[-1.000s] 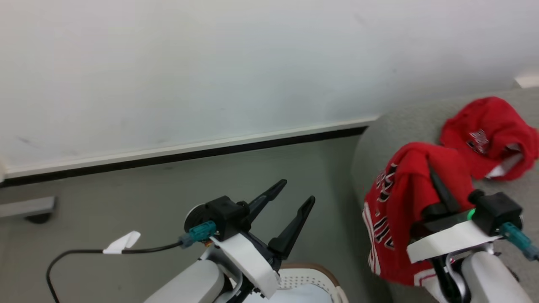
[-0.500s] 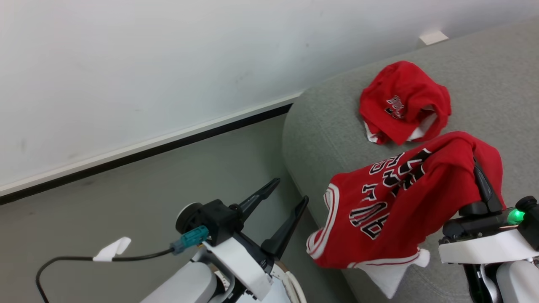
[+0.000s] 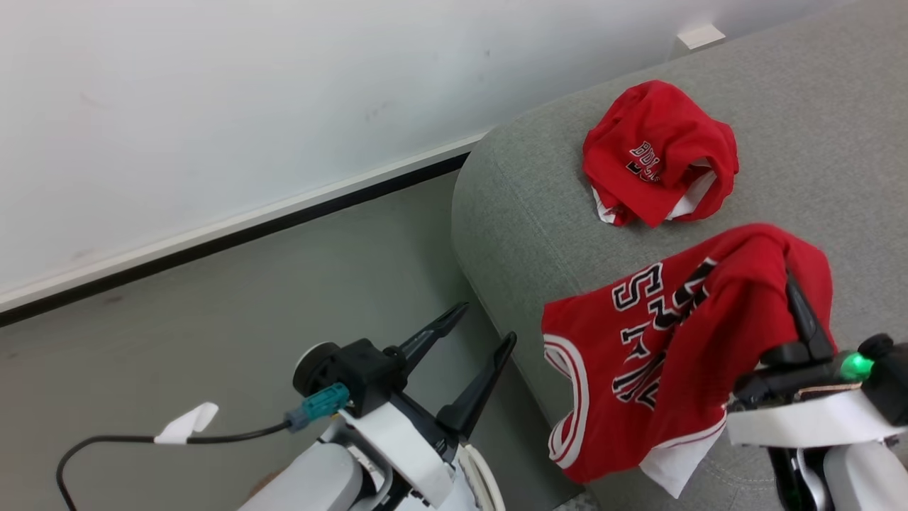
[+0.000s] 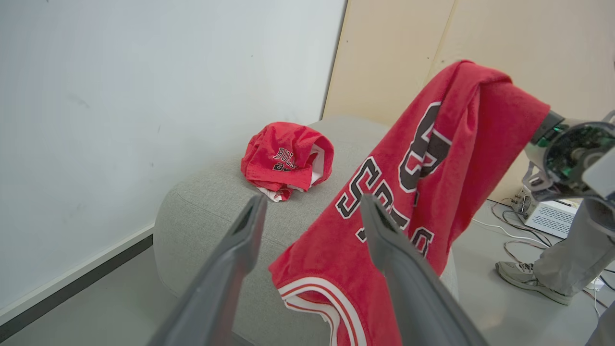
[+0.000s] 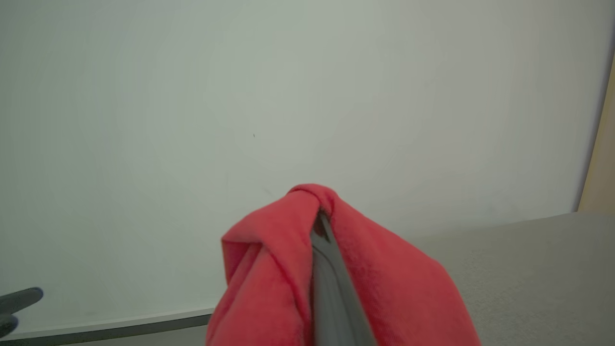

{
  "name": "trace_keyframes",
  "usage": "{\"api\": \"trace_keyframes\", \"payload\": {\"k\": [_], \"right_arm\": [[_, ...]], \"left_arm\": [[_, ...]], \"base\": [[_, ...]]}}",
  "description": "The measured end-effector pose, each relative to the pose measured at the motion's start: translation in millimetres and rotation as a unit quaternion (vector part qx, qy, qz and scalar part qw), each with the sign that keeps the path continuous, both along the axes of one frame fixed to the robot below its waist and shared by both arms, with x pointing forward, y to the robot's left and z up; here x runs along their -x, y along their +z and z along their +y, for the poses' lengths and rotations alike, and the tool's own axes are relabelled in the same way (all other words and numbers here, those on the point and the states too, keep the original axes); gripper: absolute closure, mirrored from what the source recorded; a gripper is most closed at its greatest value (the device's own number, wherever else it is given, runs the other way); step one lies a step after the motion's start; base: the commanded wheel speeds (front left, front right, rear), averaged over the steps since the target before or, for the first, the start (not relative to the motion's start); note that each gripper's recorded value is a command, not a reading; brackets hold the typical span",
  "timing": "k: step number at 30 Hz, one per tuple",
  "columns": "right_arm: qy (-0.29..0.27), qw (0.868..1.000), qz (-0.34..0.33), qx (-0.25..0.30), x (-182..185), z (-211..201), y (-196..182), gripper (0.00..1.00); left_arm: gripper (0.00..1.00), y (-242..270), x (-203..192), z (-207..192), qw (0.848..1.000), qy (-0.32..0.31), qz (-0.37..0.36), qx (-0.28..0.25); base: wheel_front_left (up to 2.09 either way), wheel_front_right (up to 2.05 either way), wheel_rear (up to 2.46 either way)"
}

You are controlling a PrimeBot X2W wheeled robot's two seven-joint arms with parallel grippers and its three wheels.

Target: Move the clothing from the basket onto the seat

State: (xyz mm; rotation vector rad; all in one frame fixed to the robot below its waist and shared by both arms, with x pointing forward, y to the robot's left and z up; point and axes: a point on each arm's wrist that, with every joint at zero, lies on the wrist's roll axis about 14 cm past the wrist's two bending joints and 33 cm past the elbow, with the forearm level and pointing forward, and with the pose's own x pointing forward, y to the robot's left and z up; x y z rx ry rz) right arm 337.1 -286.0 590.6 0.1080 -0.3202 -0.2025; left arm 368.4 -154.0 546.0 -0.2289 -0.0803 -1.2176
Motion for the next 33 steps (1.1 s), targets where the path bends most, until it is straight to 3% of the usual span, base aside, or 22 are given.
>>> {"api": "trace_keyframes", "payload": {"k": [5,10,16,22,28,33], "right_arm": [[0.020,0.999,-0.021,0.037,-24.1,-2.1,25.8,1.00],[0.017,0.994,-0.028,0.109,-51.8,-27.5,56.4,1.00],[-0.025,0.982,-0.029,0.182,-80.3,-73.4,99.0,1.00],[-0.076,0.974,0.003,0.213,-108.3,-120.3,117.7,1.00],[-0.109,0.967,0.116,0.202,-151.1,-154.2,62.6,1.00],[-0.138,0.939,0.257,0.181,-171.8,-181.1,-24.1,1.00]], "left_arm": [[0.00,-6.7,-6.9,4.9,1.000,0.004,0.003,-0.002],[0.00,-14.1,-22.6,14.1,1.000,0.012,0.007,-0.001],[0.00,-33.5,-43.1,31.4,0.999,0.030,0.024,-0.008],[0.00,-57.2,-61.5,47.8,0.998,0.044,0.043,-0.018],[0.00,-83.8,-81.1,62.9,0.996,0.057,0.064,-0.027],[0.00,-109.0,-95.9,78.6,0.993,0.078,0.085,-0.034]], "base": [[0.00,0.00,0.00],[0.00,0.00,0.00],[0.00,0.00,0.00],[0.00,0.00,0.00],[0.00,0.00,0.00],[0.00,0.00,0.00]]}}
